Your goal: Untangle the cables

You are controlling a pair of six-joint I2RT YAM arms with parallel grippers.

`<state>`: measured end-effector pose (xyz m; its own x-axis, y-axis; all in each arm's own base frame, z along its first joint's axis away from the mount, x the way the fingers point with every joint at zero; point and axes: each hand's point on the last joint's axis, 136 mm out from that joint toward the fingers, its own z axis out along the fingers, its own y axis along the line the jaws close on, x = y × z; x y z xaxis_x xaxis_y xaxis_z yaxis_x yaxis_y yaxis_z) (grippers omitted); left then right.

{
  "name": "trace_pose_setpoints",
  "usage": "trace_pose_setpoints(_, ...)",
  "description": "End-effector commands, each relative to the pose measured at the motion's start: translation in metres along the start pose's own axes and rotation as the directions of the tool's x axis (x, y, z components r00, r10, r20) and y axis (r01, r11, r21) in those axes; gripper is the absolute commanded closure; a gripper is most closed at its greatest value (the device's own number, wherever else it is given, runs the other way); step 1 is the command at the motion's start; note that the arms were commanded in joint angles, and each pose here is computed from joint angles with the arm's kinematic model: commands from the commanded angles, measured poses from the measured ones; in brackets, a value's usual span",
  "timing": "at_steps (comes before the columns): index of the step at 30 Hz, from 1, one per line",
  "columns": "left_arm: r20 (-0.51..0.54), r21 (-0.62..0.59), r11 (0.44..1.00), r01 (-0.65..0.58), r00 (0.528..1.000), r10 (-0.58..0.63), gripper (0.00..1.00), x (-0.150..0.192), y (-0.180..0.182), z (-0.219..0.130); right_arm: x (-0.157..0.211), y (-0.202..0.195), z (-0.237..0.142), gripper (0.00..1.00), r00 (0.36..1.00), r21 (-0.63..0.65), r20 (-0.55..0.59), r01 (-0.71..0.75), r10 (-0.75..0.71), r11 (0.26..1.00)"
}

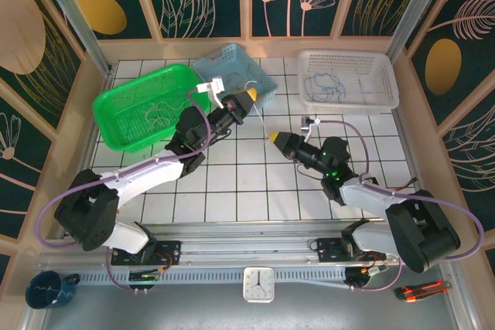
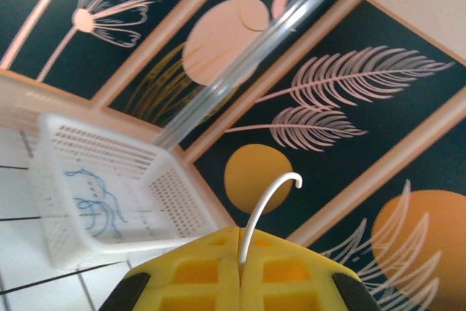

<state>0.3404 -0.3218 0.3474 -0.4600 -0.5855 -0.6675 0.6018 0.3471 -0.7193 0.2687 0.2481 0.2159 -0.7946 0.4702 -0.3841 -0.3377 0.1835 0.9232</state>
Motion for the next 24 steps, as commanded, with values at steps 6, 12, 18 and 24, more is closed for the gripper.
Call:
trace_pose_setpoints(6,-0.047,0.023,0.994,-0.103,0.993,0.104,1.00,-0.027,-0.038,0.011,0.001,-0.004,0.003,0.56,0.998,0.024,-0.009,0.069,-0.069,0.997)
trace_pose_setpoints(12,-0.048,0.025,0.991,-0.130,0.990,0.131,1.00,-0.037,-0.049,0.014,-0.006,0.000,-0.004,0.40,0.984,0.098,0.002,0.176,-0.177,0.980)
trace_pose_setpoints(18,-0.037,0.045,0.992,-0.118,0.992,0.120,1.00,-0.041,-0.057,0.013,-0.013,0.014,-0.010,0.33,0.964,0.110,0.017,0.263,-0.266,0.959)
trace_pose_setpoints(24,-0.029,0.045,0.992,-0.119,0.992,0.120,1.00,-0.045,-0.059,0.012,-0.016,0.029,-0.006,0.33,0.956,0.064,0.018,0.290,-0.292,0.955)
